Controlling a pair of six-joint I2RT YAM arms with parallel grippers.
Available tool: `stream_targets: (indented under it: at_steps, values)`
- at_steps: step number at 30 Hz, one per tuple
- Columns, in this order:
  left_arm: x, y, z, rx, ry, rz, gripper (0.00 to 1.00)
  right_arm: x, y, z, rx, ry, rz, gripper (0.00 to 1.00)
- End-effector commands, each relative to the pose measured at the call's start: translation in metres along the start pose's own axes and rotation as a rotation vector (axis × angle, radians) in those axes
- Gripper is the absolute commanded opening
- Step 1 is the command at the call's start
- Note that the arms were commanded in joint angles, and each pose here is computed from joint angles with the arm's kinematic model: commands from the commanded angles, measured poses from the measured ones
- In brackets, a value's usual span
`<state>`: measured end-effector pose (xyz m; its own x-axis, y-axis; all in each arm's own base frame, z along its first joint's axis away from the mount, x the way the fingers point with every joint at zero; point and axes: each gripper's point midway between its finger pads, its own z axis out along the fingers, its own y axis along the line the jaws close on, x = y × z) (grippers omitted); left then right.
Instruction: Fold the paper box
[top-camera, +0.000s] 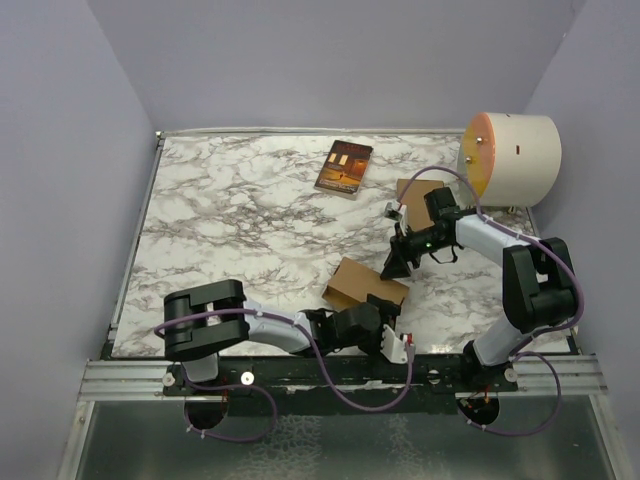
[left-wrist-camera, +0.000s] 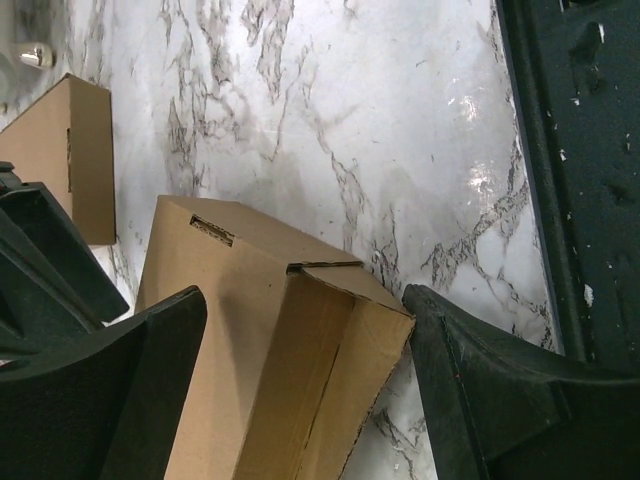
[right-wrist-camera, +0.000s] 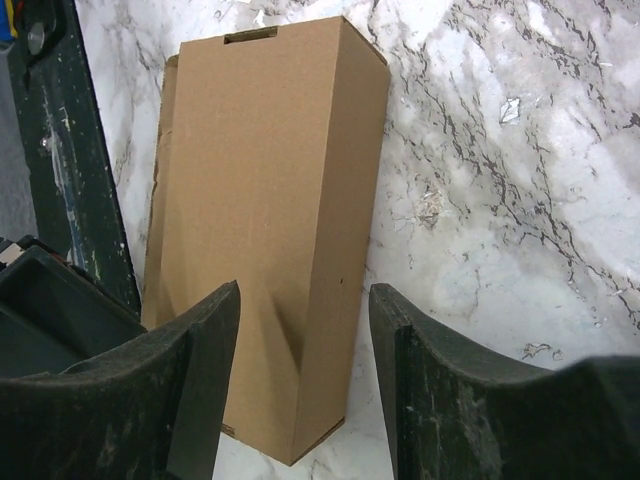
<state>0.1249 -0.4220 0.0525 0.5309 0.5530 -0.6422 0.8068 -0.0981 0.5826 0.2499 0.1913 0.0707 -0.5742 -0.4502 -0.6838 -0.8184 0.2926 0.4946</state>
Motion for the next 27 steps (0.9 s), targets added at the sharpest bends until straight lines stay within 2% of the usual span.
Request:
stream_targets:
  at_steps: [1, 2, 15, 18, 21, 27]
  values:
    - [-0.008, 0.006, -0.001, 0.003, -0.046, -0.034, 0.78, 0.003, -0.004, 0.003, 0.009, 0.021, -0.018, 0.53]
    - [-0.01, 0.007, -0.001, 0.002, -0.052, -0.041, 0.73, 0.003, -0.004, 0.003, 0.009, 0.023, -0.017, 0.52]
    - [-0.005, 0.011, 0.009, 0.015, -0.057, -0.108, 0.5, 0.007, -0.003, 0.008, 0.003, 0.044, -0.018, 0.47]
    - [-0.002, 0.012, 0.01, 0.014, -0.053, -0.126, 0.37, 0.007, -0.003, 0.008, 0.002, 0.046, -0.021, 0.45]
    - [0.0, 0.014, 0.011, 0.012, -0.049, -0.141, 0.2, 0.007, -0.002, 0.009, 0.0, 0.049, -0.021, 0.44]
    - [-0.005, 0.016, 0.013, 0.024, -0.065, -0.16, 0.15, 0.007, -0.002, 0.009, 0.001, 0.05, -0.023, 0.44]
